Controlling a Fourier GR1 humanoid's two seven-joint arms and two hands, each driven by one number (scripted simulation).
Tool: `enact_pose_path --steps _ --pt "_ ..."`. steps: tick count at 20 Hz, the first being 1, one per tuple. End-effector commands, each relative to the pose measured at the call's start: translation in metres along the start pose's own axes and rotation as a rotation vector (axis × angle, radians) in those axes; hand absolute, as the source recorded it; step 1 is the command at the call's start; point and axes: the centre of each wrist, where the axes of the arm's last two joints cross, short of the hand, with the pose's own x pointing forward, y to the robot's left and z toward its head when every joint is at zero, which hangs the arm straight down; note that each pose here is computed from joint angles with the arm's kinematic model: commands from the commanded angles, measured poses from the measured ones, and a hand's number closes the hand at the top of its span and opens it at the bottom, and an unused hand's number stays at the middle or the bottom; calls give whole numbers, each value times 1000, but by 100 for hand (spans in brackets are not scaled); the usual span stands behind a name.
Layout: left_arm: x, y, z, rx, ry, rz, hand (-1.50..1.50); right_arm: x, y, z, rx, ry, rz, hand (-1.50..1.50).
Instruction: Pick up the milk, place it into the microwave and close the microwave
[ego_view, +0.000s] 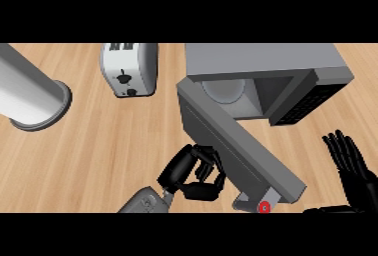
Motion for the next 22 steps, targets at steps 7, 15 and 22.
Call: enact_pose_path --steps 7,15,22 --pt "-12 -24 -22 21 72 24 150 50 6 -21 93 -103 -89 -150" --pt "11 -22 -46 113 -40 94 150 75 0 -37 214 -110 -118 -150" --pt "29 -14 -65 318 -74 107 150 95 -2 -53 300 -130 -83 -150"
